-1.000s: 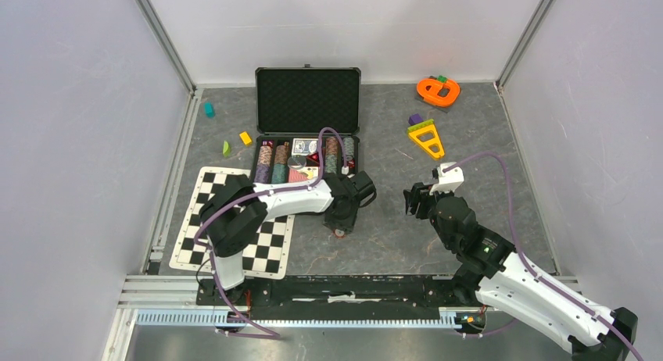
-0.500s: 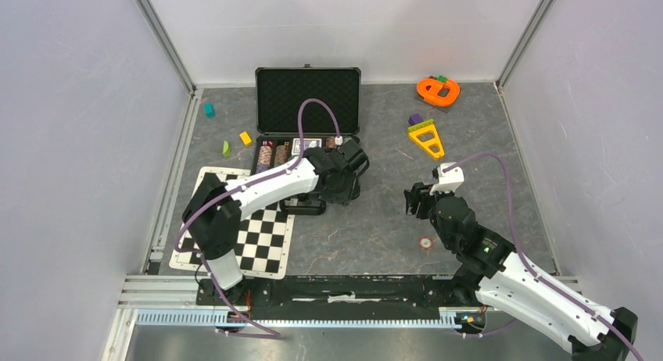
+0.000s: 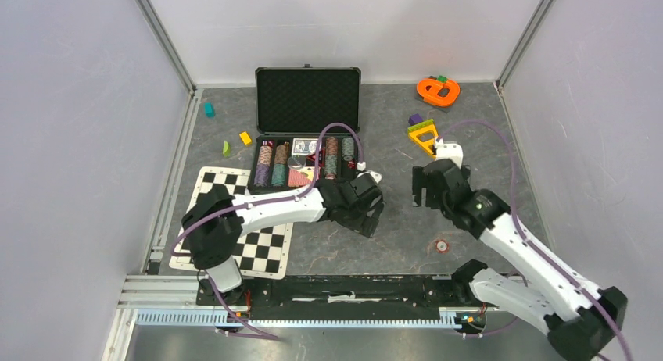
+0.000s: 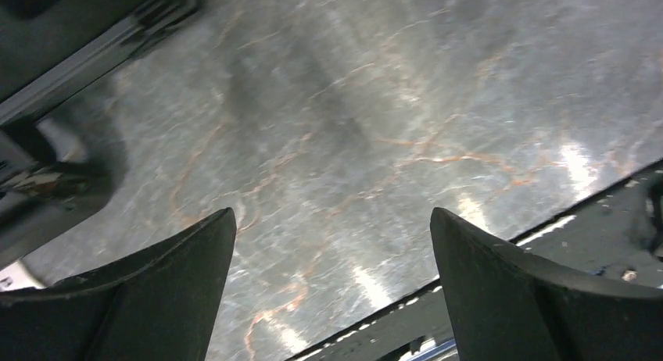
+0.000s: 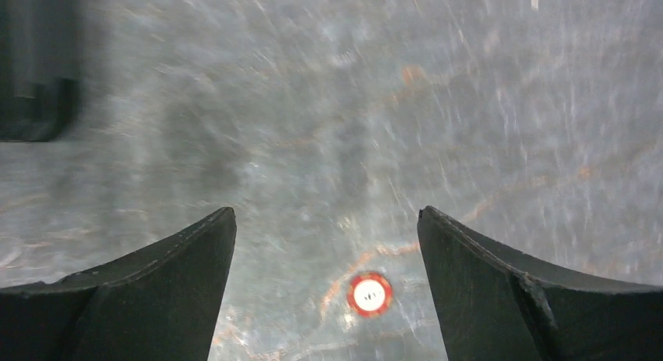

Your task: Pack up texas hold em set

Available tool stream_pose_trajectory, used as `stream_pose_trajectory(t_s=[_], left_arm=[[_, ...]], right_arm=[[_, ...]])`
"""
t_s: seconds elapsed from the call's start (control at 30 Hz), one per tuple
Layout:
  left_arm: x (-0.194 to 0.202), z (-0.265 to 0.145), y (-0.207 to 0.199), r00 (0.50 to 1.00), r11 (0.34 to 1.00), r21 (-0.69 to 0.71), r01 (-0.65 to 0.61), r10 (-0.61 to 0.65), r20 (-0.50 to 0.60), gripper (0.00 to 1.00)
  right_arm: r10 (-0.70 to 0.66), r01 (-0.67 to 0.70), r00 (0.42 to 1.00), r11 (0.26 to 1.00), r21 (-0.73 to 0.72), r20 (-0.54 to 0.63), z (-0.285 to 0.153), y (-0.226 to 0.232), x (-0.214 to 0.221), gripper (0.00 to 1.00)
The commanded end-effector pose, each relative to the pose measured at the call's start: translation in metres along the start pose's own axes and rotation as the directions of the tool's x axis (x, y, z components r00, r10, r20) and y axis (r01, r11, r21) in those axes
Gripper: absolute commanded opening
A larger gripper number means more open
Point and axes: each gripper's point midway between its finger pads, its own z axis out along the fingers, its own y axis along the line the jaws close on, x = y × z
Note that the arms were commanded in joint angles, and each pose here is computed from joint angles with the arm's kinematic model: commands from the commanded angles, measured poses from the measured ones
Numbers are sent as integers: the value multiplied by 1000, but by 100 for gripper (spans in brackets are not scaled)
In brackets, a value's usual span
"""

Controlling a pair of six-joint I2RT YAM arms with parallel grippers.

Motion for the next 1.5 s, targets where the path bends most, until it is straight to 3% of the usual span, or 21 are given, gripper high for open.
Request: stream_pose_trajectory(t_s=[0.0,0.2,0.4,1.23,1.47], left_arm=[[-38,-8,-20,985,998,52,26,-35,168,100],[-26,-32,31,966,996,-1,85,-82,244,100],[-12,-55,59,940,991,5,136,-130,315,100],[-8,-57,71,931,987,-9,162,-150,333,100],[-7,-60,74,930,986,-18,163,-147,338,100]], right_arm=[[19,-13,935,1000,19,-355,6,-31,74,92],[77,-53,893,996,64,-444,14,-42,119,91],[77,-94,822,996,-1,-564,23,-29,160,88],[148,-127,759,989,78,-634,25,-42,184,60],[172,-168,754,983,68,-634,24,-36,190,47]])
